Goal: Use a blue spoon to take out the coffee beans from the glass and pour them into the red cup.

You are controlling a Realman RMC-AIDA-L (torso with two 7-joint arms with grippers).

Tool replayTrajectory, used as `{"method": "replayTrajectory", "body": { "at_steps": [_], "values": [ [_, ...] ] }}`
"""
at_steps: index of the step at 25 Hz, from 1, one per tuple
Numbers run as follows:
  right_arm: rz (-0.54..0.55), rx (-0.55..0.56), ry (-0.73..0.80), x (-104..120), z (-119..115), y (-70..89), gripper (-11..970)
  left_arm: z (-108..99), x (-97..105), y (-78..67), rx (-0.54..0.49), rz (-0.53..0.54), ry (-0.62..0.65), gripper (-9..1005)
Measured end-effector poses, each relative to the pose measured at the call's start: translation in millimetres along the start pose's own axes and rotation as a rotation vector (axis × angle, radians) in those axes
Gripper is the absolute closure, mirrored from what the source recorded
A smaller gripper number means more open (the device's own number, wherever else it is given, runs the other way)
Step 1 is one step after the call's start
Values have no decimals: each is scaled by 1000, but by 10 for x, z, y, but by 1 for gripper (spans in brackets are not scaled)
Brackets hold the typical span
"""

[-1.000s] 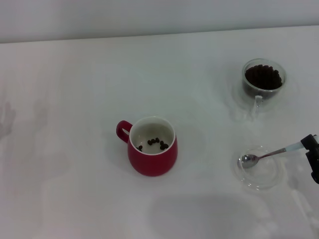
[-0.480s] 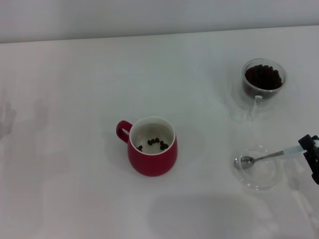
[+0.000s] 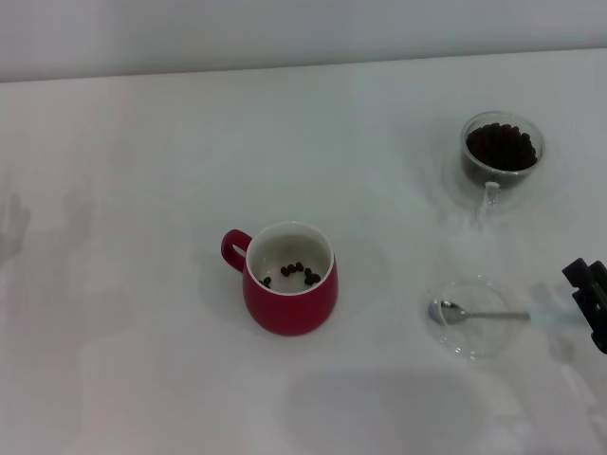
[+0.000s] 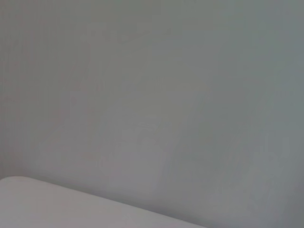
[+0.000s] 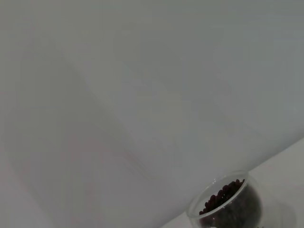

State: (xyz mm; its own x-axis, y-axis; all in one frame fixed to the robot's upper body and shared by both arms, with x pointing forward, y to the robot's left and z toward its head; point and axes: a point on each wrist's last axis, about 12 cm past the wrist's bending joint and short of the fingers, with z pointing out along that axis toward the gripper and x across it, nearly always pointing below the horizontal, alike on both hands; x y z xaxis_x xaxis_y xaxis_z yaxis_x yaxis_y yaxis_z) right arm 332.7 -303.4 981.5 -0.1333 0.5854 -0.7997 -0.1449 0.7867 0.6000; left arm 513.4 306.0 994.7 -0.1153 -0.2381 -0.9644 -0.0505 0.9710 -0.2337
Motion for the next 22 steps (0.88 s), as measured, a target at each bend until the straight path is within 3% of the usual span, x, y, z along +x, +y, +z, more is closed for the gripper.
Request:
{"method": "replayTrajectory", "body": {
  "at_steps": [12,22],
  "values": [
    [9,35,-23,-76,-109,-95,546,-12,5,9,-3,0,1,116],
    [27,57,-171,-336,-110,-222,548,-30,17,20,-7,-2,4,116]
  ]
}}
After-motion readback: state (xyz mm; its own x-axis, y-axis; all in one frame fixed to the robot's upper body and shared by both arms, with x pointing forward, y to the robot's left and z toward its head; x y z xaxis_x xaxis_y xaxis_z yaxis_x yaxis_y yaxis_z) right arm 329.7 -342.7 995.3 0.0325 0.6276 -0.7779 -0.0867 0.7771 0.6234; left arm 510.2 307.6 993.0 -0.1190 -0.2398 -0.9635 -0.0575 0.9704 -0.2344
